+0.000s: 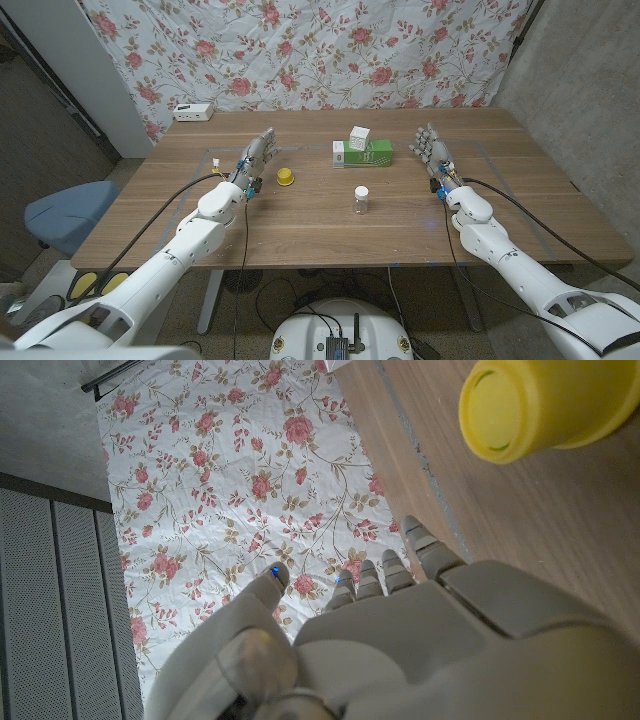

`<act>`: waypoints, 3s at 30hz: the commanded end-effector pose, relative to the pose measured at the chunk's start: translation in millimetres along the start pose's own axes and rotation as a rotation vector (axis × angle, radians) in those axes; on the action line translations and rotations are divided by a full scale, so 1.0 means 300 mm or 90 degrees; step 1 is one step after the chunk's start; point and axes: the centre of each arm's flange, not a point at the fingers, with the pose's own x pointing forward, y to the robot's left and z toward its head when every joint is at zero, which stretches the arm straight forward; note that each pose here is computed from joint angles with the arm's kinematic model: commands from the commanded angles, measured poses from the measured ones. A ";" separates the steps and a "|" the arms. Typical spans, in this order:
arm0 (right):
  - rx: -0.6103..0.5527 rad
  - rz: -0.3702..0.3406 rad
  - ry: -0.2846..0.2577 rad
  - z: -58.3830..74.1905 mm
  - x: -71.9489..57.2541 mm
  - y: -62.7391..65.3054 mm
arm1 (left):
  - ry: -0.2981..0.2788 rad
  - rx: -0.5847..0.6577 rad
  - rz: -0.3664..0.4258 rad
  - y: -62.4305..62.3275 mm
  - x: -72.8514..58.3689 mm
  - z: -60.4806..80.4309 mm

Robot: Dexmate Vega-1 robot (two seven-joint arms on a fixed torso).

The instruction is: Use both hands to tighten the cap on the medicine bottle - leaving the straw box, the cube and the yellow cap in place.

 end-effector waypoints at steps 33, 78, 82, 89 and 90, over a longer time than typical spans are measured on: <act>-0.025 -0.016 -0.003 0.001 -0.064 -0.079 | -0.048 0.112 -0.024 -0.230 -0.122 0.101; -0.024 -0.068 -0.014 -0.004 -0.104 -0.123 | -0.013 0.132 -0.206 -0.412 -0.112 0.092; -0.025 -0.067 -0.014 -0.002 -0.101 -0.126 | -0.007 0.137 -0.218 -0.411 -0.117 0.095; -0.029 -0.069 -0.017 0.007 -0.094 -0.129 | -0.005 0.153 -0.228 -0.409 -0.130 0.101; -0.029 -0.071 -0.018 0.007 -0.095 -0.130 | -0.006 0.159 -0.228 -0.409 -0.133 0.102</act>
